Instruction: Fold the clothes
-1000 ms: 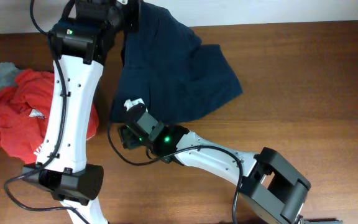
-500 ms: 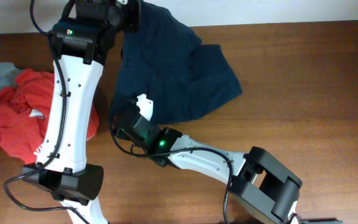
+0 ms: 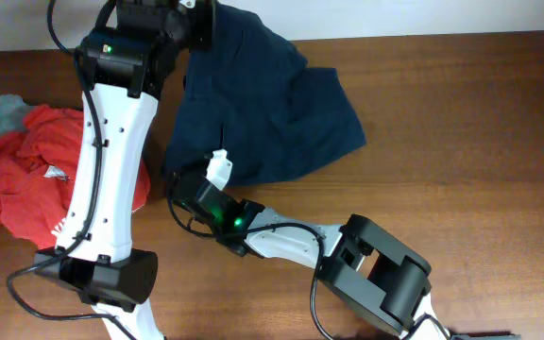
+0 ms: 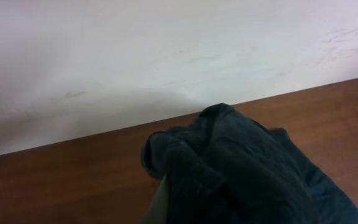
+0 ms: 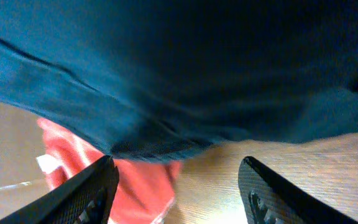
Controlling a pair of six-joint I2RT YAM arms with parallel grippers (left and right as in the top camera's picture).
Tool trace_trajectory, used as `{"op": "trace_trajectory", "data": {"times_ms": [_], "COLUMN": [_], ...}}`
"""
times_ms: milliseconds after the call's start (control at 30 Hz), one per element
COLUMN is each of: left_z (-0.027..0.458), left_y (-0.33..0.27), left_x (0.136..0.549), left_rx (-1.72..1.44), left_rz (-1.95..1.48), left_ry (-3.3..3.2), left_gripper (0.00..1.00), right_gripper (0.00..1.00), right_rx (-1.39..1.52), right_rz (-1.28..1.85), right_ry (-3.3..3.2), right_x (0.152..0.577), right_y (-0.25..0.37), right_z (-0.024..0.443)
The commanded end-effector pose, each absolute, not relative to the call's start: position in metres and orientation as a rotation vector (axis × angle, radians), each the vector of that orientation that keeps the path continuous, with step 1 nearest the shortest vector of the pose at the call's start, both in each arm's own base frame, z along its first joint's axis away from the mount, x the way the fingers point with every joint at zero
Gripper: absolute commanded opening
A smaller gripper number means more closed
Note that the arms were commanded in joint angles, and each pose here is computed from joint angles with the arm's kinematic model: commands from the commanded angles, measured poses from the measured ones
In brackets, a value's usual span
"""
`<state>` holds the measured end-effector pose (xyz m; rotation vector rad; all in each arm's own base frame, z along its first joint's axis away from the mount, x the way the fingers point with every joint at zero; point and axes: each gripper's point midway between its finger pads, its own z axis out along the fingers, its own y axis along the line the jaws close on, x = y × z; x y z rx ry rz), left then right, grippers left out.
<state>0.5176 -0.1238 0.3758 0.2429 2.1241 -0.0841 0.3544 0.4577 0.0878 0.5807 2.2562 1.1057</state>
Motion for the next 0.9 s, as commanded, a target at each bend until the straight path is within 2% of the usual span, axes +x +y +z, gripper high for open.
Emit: {"op": "trace_trajectory", "data": {"times_ms": [0, 133, 200, 267, 333, 400, 467, 567, 633, 767, 867], "left_z": [0.385, 0.385, 0.385, 0.385, 0.385, 0.384, 0.383, 0.382, 0.382, 0.396, 0.428], "left_y": [-0.125, -0.125, -0.125, -0.125, -0.125, -0.124, -0.124, -0.124, -0.125, -0.139, -0.157], "left_x": [0.516, 0.516, 0.516, 0.516, 0.516, 0.516, 0.515, 0.514, 0.514, 0.504, 0.493], "left_rx": [0.227, 0.227, 0.227, 0.227, 0.228, 0.228, 0.228, 0.23, 0.231, 0.26, 0.285], "left_rz": [-0.097, -0.097, -0.097, -0.097, -0.097, -0.096, -0.095, -0.095, -0.096, -0.118, -0.154], "left_ry": [2.102, 2.102, 2.103, 2.103, 2.104, 2.108, 2.115, 2.12, 2.119, 2.088, 2.005], "left_gripper": [0.01, 0.01, 0.01, 0.01, 0.01, 0.01, 0.01, 0.01, 0.01, 0.01, 0.01], "right_gripper": [0.66, 0.66, 0.54, 0.28, 0.12, 0.06, 0.04, 0.04, 0.04, 0.04, 0.04], "right_rx": [0.614, 0.616, 0.621, 0.627, 0.632, 0.634, 0.551, 0.131, -0.038, -0.174, -0.255], "right_rz": [1.117, 1.154, 1.152, 1.151, 1.148, 1.145, 1.122, 1.172, 1.188, 1.243, 1.268], "right_ry": [2.18, 2.143, 2.14, 2.138, 2.135, 2.133, 2.149, 2.236, 2.266, 2.362, 2.382], "right_x": [0.366, 0.371, 0.374, 0.377, 0.379, 0.381, 0.382, 0.372, 0.369, 0.366, 0.363], "right_y": [0.462, 0.467, 0.465, 0.463, 0.461, 0.459, 0.459, 0.475, 0.475, 0.46, 0.445], "right_z": [0.086, 0.089, 0.089, 0.089, 0.089, 0.089, 0.089, 0.095, 0.097, 0.099, 0.118]}}
